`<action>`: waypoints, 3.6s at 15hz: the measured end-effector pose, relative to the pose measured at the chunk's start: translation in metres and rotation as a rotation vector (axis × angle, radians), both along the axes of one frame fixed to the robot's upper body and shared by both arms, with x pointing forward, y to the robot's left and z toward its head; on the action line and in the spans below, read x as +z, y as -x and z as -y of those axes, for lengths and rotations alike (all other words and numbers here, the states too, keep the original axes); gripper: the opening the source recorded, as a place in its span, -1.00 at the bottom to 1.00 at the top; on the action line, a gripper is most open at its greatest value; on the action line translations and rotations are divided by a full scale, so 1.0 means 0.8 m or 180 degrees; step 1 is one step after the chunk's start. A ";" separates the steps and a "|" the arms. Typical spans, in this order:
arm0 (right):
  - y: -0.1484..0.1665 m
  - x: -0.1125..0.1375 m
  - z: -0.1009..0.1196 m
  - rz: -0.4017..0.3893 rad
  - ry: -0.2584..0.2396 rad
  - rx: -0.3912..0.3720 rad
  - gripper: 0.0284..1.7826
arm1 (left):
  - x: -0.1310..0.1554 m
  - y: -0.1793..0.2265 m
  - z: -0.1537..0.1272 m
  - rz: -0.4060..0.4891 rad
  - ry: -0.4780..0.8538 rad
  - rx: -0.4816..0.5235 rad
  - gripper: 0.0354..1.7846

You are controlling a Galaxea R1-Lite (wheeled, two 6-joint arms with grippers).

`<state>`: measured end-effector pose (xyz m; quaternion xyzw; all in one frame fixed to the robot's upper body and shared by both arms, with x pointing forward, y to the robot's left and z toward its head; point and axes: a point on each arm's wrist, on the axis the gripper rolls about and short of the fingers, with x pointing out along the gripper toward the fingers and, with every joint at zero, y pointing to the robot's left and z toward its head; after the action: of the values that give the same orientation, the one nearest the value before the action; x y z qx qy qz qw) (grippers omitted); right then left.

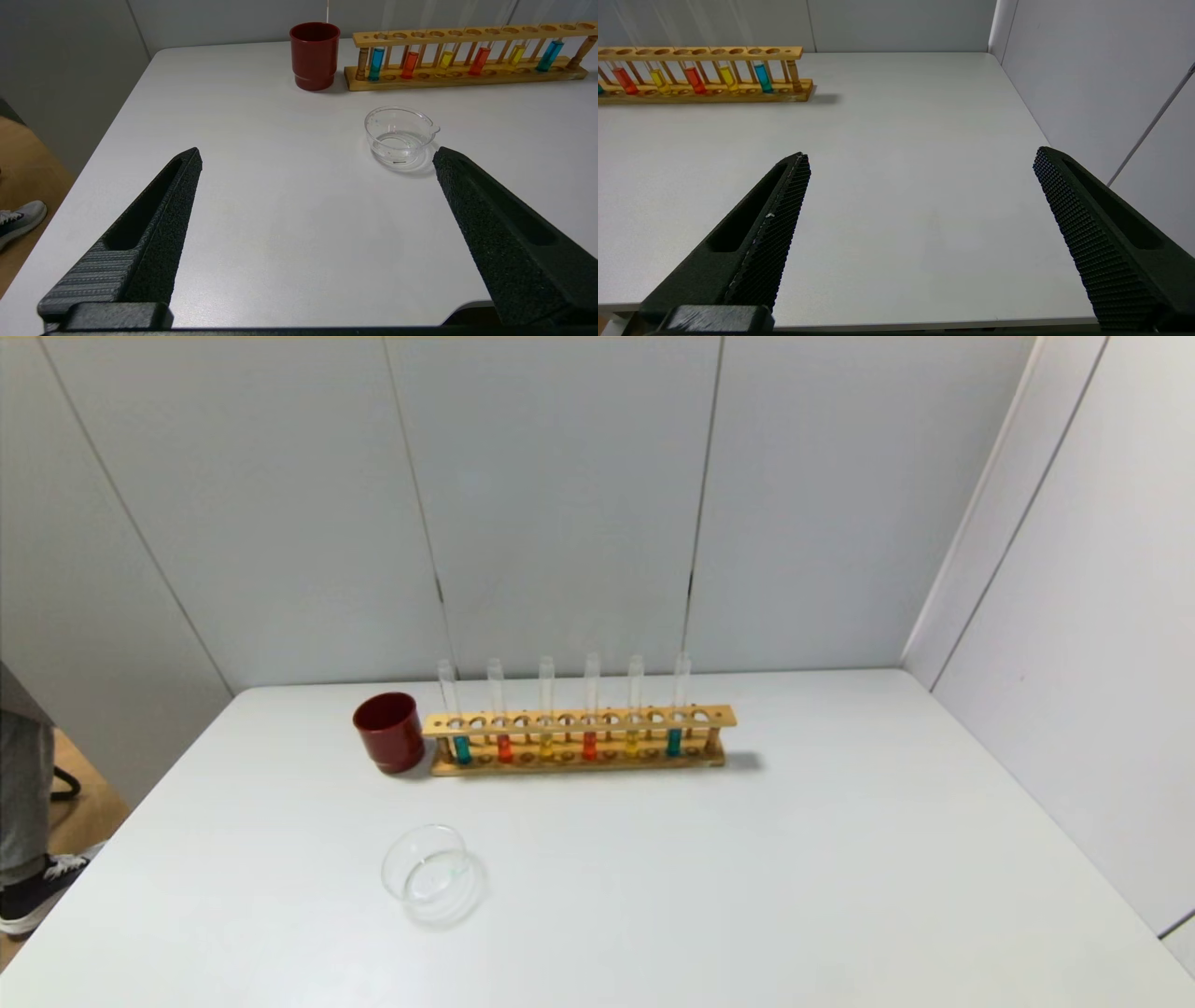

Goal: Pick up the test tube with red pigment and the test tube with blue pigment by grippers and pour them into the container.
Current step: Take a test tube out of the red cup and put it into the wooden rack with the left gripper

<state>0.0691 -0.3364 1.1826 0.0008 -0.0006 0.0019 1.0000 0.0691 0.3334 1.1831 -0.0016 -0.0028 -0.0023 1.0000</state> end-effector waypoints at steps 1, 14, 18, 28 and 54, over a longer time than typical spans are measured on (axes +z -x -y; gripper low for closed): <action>0.000 0.000 0.000 0.0000 0.0000 0.0000 0.96 | 0.000 0.000 0.000 0.0000 -0.0001 0.0000 0.96; 0.000 0.000 0.000 0.0000 -0.0001 0.0001 0.96 | 0.000 0.000 0.000 0.0010 -0.0027 0.0004 0.96; 0.000 0.000 0.000 0.0000 0.0000 0.0001 0.96 | 0.014 0.006 0.000 0.0033 -0.0027 -0.0011 0.96; 0.000 0.000 0.000 0.0000 -0.0001 0.0001 0.96 | 0.144 0.000 0.000 -0.0625 -0.0064 -0.0123 0.96; 0.000 0.000 0.000 0.0000 0.0000 0.0001 0.96 | 0.114 -0.437 0.052 -0.1432 0.0252 -0.1148 0.96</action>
<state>0.0691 -0.3364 1.1826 0.0008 -0.0006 0.0021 1.0000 0.4185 0.2920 1.2739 -0.0415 0.2193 -0.1797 0.9581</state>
